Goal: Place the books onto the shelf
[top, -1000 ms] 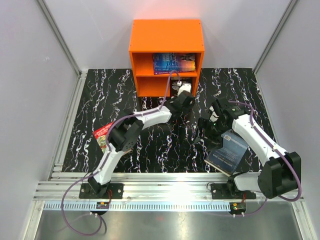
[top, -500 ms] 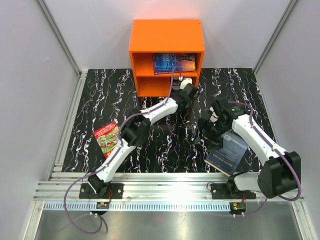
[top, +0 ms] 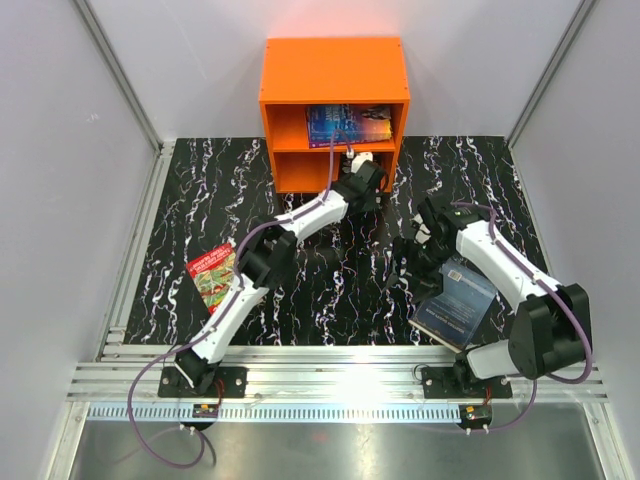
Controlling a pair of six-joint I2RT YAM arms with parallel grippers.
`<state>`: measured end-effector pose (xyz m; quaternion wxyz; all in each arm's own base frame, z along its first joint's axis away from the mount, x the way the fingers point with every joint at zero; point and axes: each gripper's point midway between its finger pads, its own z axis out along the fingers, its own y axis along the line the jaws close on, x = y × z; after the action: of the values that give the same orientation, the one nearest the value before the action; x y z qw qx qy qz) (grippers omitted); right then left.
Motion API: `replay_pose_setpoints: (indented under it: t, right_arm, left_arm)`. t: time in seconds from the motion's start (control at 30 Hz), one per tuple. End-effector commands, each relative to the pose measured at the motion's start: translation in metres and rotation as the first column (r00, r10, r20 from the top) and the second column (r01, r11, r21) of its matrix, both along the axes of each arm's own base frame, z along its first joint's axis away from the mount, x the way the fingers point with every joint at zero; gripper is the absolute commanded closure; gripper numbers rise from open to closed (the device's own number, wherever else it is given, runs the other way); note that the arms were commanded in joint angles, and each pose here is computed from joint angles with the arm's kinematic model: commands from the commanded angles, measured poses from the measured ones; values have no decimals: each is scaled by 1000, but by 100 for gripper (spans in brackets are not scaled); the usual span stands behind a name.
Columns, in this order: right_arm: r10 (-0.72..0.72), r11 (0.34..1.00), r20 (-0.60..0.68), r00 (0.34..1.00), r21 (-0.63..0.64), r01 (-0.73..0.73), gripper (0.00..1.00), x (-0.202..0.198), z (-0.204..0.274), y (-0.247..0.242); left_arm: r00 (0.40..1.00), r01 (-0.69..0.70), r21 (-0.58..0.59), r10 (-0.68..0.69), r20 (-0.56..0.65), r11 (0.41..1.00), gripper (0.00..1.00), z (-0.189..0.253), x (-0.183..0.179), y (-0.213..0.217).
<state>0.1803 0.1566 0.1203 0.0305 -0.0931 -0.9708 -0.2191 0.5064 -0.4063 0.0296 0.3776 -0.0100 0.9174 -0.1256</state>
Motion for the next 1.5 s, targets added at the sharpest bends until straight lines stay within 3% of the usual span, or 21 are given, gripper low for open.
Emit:
replay_pose_setpoints:
  t: [0.0, 0.07, 0.13, 0.17, 0.23, 0.27, 0.43, 0.6, 0.63, 0.67, 0.7, 0.73, 0.83, 0.87, 0.9, 1.0, 1.03, 1.1, 1.17, 1.3, 1.47]
  right_arm:
    - [23, 1000, 49, 999, 11, -23, 17, 14, 7, 3]
    - [25, 1000, 48, 999, 14, -25, 17, 16, 6, 4]
    - [25, 1000, 49, 998, 17, -26, 17, 18, 6, 5]
    - [24, 999, 46, 999, 20, -25, 17, 18, 5, 6]
    - [23, 999, 42, 999, 25, -24, 17, 17, 4, 6]
    - [23, 999, 39, 999, 29, -24, 17, 16, 4, 7]
    - [25, 999, 38, 999, 27, -26, 18, 10, 4, 5]
    - [21, 999, 53, 998, 24, -23, 17, 7, 8, 3]
    - [24, 999, 63, 998, 25, -25, 17, 8, 10, 3]
    - [25, 999, 75, 997, 27, -27, 17, 9, 13, 2]
    - [26, 999, 80, 996, 26, -28, 17, 9, 15, 2]
    - [30, 999, 99, 995, 29, -33, 14, 11, 19, 2]
    - [47, 996, 147, 988, 65, -57, 4, 17, 33, 8]
    - [52, 991, 150, 987, 111, -69, 0, 16, 39, 14]
    - [59, 987, 165, 984, 141, -82, 0, 20, 42, 20]
    - [66, 950, 175, 982, 290, -116, 0, 29, 53, 45]
    - [46, 939, 158, 986, 329, -97, 0, 30, 55, 52]
    - [46, 908, 179, 983, 403, -116, 0, 42, 59, 71]
    - [46, 889, 184, 982, 441, -124, 0, 49, 65, 90]
    - [160, 866, 173, 972, 448, -223, 0, 65, 45, 153]
    - [209, 822, 159, 965, 505, -261, 0, 101, 26, 229]
  left_arm:
    - [940, -33, -219, 105, 325, 975, 96, 107, 69, 3]
    - [921, -48, -178, 112, 373, 983, 96, 106, 61, 1]
    - [840, -126, -142, 182, 511, 982, 96, 135, 64, 6]
    - [811, -118, -50, 126, 571, 992, 96, 138, 55, -3]
    - [728, -164, -6, 125, 674, 986, 87, 153, 53, -11]
    - [679, -168, -51, 153, 718, 985, 84, 169, 54, -15]
    - [652, -111, -89, 140, 745, 990, 73, 190, 57, -32]
    - [689, -77, -181, 184, 701, 980, 52, 211, 30, -20]
    - [734, -78, -173, 174, 657, 982, 37, 185, 17, -15]
    - [735, -64, -206, 186, 652, 976, 30, 217, 3, -6]
    - [764, -27, -201, 150, 627, 979, 22, 214, -9, -5]
    - [810, -33, -206, 147, 568, 978, 2, 194, -21, 4]
    - [896, -67, -184, 141, 422, 981, 1, 199, -58, 47]
    - [943, -111, -66, 126, 309, 992, 1, 161, -78, 76]
    - [941, -156, -73, 171, 291, 985, 1, 177, -90, 101]
    - [949, -294, 12, 291, 117, 956, 1, 150, -134, 187]
    - [915, -399, -3, 399, 59, 917, 1, 144, -138, 222]
    - [867, -484, 100, 492, -80, 869, 1, 114, -180, 275]
    - [785, -591, 131, 605, -135, 796, 1, 113, -209, 322]
    - [699, -669, 112, 673, -241, 735, 1, 102, -251, 352]
    - [466, -844, 107, 816, -342, 526, 1, 70, -303, 394]
